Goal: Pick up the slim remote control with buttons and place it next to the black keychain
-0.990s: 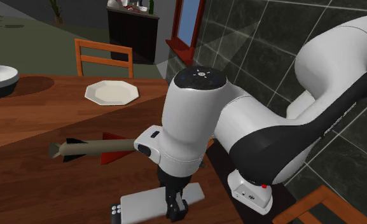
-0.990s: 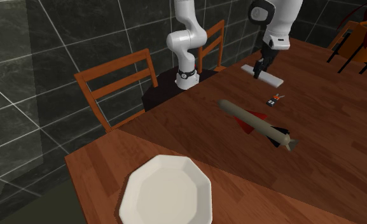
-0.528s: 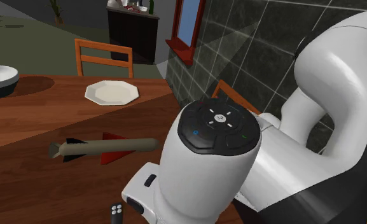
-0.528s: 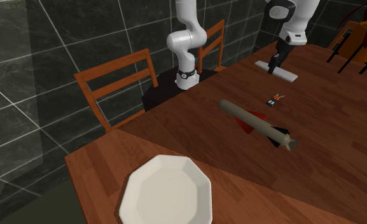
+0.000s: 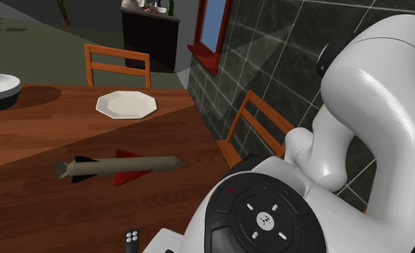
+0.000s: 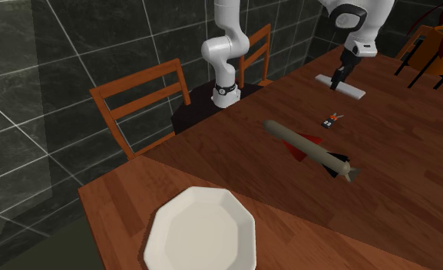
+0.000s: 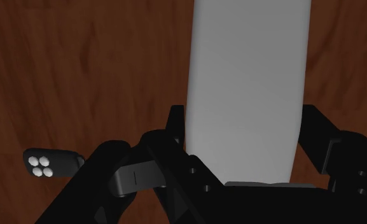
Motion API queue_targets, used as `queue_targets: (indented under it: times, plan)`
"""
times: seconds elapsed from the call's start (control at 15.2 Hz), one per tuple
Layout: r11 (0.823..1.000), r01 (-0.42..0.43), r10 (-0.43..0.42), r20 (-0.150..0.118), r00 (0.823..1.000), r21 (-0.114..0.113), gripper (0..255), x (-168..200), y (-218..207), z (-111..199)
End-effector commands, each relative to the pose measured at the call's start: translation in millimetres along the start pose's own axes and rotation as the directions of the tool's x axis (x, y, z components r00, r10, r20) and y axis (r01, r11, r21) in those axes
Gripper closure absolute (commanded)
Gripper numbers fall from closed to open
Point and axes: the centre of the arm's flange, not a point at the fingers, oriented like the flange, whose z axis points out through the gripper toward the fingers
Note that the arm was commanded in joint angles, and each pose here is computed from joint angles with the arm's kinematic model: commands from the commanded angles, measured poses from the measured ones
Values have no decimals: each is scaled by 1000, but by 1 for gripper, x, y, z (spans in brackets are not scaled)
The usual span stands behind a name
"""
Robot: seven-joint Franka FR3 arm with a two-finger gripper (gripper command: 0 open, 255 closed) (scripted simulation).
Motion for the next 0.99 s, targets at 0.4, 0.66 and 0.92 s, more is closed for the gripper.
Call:
queue_targets:
  times: [0.4, 0.66, 0.92]
  plan:
    - [1000, 0, 0, -1, 1000, 0, 255, -1, 1, 42]
    - [1000, 0, 0, -1, 1000, 0, 255, -1, 1, 53]
    - [1000, 0, 0, -1, 1000, 0, 255, -1, 1, 53]
